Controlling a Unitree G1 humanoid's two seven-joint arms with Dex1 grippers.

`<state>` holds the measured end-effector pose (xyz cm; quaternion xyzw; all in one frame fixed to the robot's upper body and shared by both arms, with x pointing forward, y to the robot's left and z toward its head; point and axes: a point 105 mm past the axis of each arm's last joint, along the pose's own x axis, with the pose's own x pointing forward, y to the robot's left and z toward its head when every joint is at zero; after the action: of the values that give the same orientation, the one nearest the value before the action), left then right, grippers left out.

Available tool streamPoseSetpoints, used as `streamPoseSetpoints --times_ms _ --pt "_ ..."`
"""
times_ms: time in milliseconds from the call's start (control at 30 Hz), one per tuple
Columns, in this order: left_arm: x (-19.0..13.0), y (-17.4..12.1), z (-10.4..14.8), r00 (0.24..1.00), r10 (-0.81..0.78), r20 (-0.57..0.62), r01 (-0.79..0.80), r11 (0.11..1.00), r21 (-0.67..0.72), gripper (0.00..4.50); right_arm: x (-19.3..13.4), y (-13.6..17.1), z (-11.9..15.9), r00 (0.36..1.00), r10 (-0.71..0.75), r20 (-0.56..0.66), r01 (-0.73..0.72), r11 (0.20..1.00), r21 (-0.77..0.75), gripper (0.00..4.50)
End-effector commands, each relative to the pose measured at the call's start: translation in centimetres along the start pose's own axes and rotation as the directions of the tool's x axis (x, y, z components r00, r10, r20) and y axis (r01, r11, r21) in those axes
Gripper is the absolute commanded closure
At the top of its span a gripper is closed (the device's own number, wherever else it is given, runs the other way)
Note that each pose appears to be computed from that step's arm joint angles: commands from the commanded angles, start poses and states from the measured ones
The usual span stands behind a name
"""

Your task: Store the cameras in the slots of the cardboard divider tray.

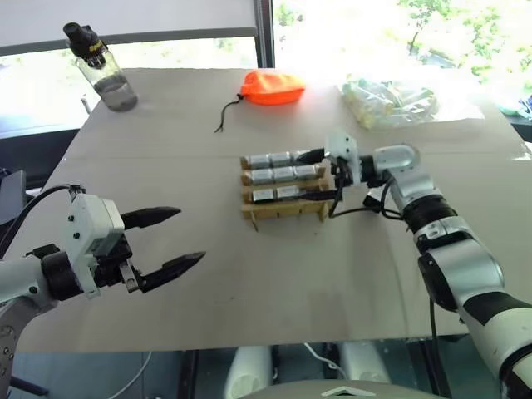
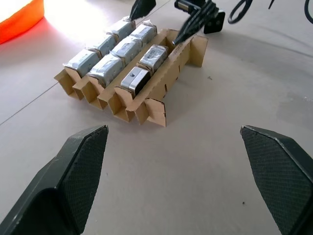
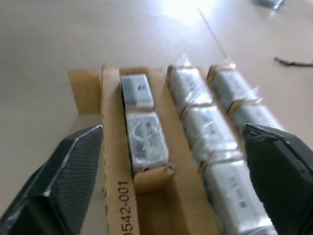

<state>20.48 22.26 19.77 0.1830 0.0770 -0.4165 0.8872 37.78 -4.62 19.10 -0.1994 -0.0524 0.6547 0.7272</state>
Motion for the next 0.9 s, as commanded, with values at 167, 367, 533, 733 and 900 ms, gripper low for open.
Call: streamPoseSetpoints --times_ms 167,367,533,733,900 --pt "1.3 -0.5 0.5 0.997 -0.064 0.033 0.063 0.998 0.017 0.0 -6.9 0.1 1.6 0.967 -0.255 0.028 0.252 0.965 0.072 0.07" --pt "2.7 -0.4 1.0 0.984 -0.169 0.048 0.167 0.985 0.041 0.0 -12.5 3.4 -1.4 0.898 -0.412 -0.154 0.432 0.892 0.133 0.07" --pt "3.8 0.0 1.3 0.97 -0.236 0.055 0.232 0.971 0.061 0.0 -14.4 4.9 -4.3 0.836 -0.48 -0.266 0.527 0.837 0.148 0.07" --pt "4.8 0.6 1.5 0.956 -0.286 0.057 0.281 0.955 0.091 0.0 -14.6 3.9 -7.4 0.769 -0.555 -0.317 0.617 0.775 0.137 0.07" --pt "4.8 0.8 1.5 0.955 -0.292 0.056 0.285 0.953 0.099 0.0 -13.7 4.6 -8.8 0.797 -0.506 -0.331 0.577 0.799 0.17 0.07"
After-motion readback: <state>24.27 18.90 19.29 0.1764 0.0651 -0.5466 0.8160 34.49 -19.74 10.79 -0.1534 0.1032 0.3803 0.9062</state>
